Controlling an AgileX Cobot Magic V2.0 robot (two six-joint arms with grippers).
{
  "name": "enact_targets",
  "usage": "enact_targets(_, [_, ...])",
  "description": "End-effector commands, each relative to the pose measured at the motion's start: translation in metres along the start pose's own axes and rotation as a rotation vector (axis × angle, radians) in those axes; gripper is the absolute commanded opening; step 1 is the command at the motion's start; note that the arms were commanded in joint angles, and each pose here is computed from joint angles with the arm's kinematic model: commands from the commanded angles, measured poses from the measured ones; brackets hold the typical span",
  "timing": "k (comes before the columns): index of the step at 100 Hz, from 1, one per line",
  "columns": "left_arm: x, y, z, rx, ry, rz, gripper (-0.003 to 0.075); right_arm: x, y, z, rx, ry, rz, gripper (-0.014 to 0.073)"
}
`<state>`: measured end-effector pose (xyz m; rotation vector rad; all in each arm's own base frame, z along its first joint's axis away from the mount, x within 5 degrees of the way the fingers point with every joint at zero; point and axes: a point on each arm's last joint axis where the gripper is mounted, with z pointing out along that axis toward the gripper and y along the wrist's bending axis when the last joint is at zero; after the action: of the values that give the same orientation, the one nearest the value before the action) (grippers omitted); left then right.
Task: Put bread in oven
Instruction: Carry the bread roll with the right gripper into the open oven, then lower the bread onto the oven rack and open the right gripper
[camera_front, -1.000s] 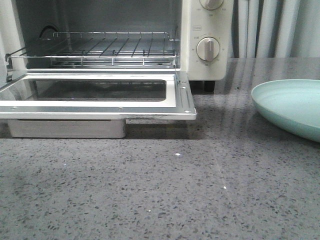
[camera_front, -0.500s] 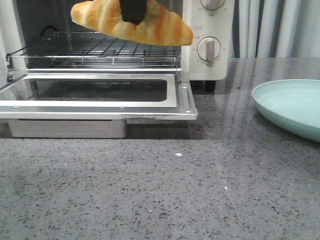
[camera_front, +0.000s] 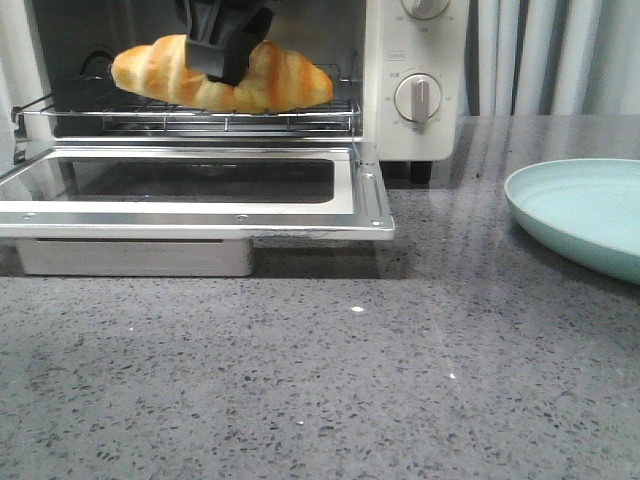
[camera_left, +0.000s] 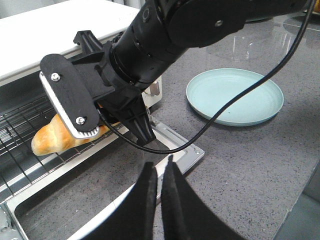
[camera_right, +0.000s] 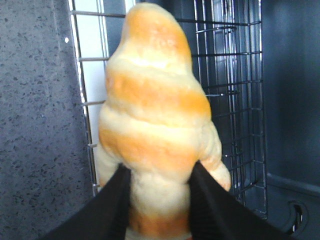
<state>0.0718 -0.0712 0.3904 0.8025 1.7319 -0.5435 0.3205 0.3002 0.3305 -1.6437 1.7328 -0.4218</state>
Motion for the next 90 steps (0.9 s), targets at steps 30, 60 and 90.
enact_targets(30, [-0.013, 0.002, -0.004, -0.022, -0.093, -0.021, -0.002, -0.006, -0.019, -0.021, 0.097, -0.075, 0.043, 0.0369])
enact_targets(60, [-0.013, 0.002, -0.004, -0.022, -0.093, -0.021, -0.002, -0.004, -0.024, -0.029, 0.092, -0.048, 0.102, 0.0417])
enact_targets(90, [-0.013, 0.002, -0.004, -0.022, -0.093, -0.021, -0.002, -0.005, -0.03, -0.043, 0.073, -0.057, 0.151, 0.048])
